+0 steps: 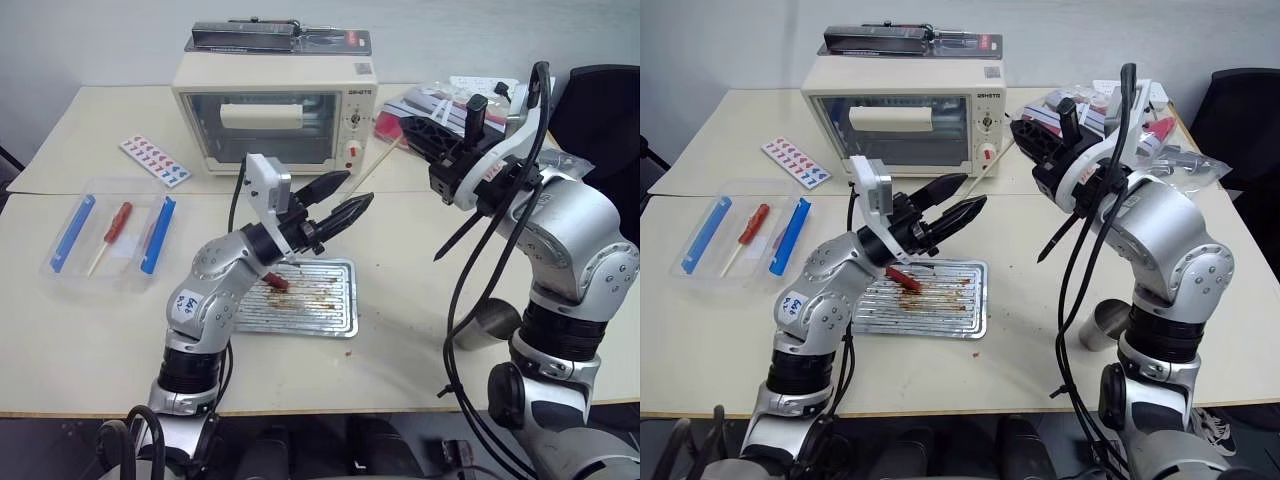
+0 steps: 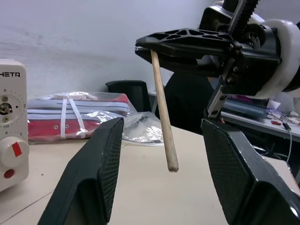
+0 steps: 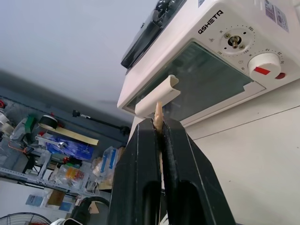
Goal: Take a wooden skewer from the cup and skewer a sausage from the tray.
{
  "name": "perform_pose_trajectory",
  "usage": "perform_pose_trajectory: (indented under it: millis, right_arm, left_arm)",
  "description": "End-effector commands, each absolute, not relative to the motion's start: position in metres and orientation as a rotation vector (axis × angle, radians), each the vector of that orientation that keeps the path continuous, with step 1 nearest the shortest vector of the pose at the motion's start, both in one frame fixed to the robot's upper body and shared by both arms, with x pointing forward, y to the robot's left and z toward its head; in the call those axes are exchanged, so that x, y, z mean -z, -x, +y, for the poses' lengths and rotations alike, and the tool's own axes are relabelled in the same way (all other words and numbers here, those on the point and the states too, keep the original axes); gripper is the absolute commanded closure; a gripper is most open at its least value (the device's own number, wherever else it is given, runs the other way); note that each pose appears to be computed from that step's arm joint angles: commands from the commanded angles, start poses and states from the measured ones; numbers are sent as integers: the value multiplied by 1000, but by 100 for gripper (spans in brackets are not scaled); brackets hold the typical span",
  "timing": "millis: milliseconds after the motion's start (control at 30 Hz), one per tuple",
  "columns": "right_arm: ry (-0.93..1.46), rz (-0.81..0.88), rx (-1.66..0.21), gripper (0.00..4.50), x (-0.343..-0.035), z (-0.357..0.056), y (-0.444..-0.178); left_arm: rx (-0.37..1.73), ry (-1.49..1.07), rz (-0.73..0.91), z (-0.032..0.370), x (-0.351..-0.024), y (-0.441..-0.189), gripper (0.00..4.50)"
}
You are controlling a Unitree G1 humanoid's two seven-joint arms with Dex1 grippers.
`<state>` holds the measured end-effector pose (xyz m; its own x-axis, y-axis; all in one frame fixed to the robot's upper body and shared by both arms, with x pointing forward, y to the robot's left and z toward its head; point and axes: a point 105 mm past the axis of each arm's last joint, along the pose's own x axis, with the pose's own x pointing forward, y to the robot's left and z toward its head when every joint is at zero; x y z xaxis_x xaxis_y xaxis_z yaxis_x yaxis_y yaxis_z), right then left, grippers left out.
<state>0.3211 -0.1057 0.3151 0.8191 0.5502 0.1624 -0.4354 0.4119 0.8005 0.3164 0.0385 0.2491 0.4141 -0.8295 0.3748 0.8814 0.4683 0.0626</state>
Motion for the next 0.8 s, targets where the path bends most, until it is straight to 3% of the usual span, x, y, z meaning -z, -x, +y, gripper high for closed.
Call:
perform_pose_trajectory:
  millis: [33, 100, 200, 300, 800]
  right_arm:
    - [-973, 76, -658, 450, -328, -108, -312]
    - [-975, 74, -658, 450, -329, -108, -312]
    - [-978, 70, -661, 450, -330, -108, -311]
    - [-979, 69, -665, 450, -330, -108, -311]
    - [-984, 65, -673, 450, -333, -105, -309]
  left_arm:
    - [1088, 141, -438, 34, -260, -313, 166]
    - [1077, 147, -441, 33, -261, -315, 166]
    - [1074, 148, -444, 32, -261, -316, 210]
    - [1083, 142, -437, 30, -259, -317, 287]
    - [1092, 163, -468, 25, -266, -315, 287]
